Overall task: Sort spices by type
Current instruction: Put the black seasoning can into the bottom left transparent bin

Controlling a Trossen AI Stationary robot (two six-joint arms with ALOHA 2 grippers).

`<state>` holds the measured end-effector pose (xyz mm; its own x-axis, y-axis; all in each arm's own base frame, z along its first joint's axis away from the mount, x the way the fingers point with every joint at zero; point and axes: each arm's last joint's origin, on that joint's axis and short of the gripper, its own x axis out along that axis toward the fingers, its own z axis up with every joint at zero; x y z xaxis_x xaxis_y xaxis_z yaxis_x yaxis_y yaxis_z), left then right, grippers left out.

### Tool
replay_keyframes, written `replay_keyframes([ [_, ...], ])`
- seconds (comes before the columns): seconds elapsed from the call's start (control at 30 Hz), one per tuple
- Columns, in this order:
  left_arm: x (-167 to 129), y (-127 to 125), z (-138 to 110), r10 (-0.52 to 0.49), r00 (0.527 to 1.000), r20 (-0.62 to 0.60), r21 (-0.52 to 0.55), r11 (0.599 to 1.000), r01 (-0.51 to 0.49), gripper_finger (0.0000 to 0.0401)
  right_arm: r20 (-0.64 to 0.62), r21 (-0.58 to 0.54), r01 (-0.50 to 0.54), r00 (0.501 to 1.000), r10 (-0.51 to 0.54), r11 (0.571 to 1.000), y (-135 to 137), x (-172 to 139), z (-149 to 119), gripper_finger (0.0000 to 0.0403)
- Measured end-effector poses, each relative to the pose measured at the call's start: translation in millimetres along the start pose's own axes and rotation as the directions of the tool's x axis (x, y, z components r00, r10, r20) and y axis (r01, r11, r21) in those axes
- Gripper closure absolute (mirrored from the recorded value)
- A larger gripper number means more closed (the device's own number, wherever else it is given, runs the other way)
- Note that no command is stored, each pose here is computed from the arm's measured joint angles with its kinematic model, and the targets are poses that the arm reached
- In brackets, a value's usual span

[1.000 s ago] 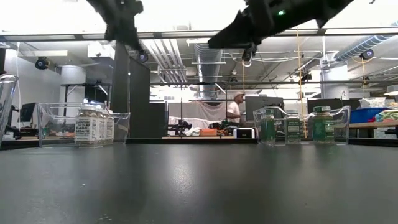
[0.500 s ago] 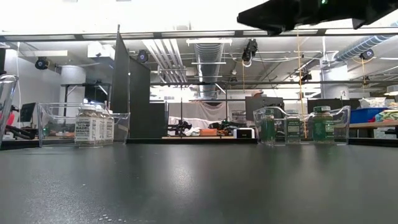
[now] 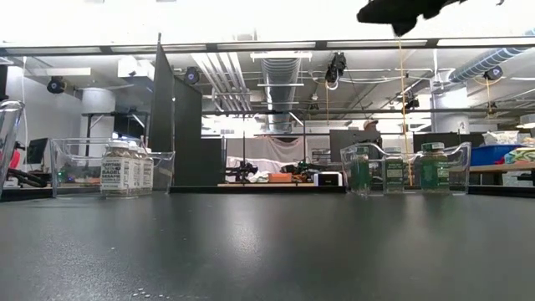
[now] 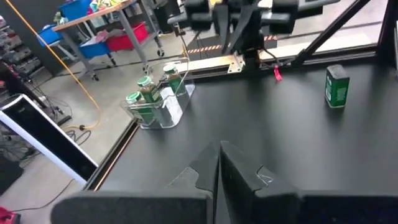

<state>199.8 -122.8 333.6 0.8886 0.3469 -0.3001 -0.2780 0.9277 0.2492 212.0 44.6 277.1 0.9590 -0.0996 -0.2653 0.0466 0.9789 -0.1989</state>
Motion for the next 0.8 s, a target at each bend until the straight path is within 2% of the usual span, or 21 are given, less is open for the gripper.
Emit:
replay_keyframes([
  [0.2, 8, -10, -5, 0.005, 1.000, -0.024, 0.027, 1.000, -0.004, 0.0401, -0.194, 0.073, -0.006, 0.981, 0.020, 0.997, 17, -26, 30, 0.0371],
  [0.33, 11, -14, -7, 0.009, 0.999, -0.034, 0.041, 0.999, -0.007, 0.0401, -0.402, 0.143, 0.010, 0.914, 0.049, 0.990, 27, -35, 44, 0.0371],
  [0.43, 12, -15, -8, 0.010, 0.999, -0.036, 0.040, 0.999, -0.008, 0.0401, -0.572, 0.186, 0.041, 0.817, 0.074, 0.982, 35, -37, 51, 0.0371],
  [0.57, 14, -16, -9, 0.020, 0.999, -0.039, 0.027, 0.999, -0.019, 0.0401, -0.761, 0.246, 0.020, 0.624, 0.181, 0.969, 50, -32, 52, 0.0371],
  [0.7, 15, -17, -9, 0.023, 0.999, -0.042, 0.028, 0.999, -0.022, 0.0401, -0.834, 0.321, -0.109, 0.439, 0.335, 0.941, 69, -27, 46, 0.0371],
  [0.8, 16, -18, -10, 0.026, 0.999, -0.043, 0.031, 0.999, -0.025, 0.0401, -0.851, 0.357, -0.170, 0.346, 0.395, 0.919, 85, -26, 41, 0.0371],
])
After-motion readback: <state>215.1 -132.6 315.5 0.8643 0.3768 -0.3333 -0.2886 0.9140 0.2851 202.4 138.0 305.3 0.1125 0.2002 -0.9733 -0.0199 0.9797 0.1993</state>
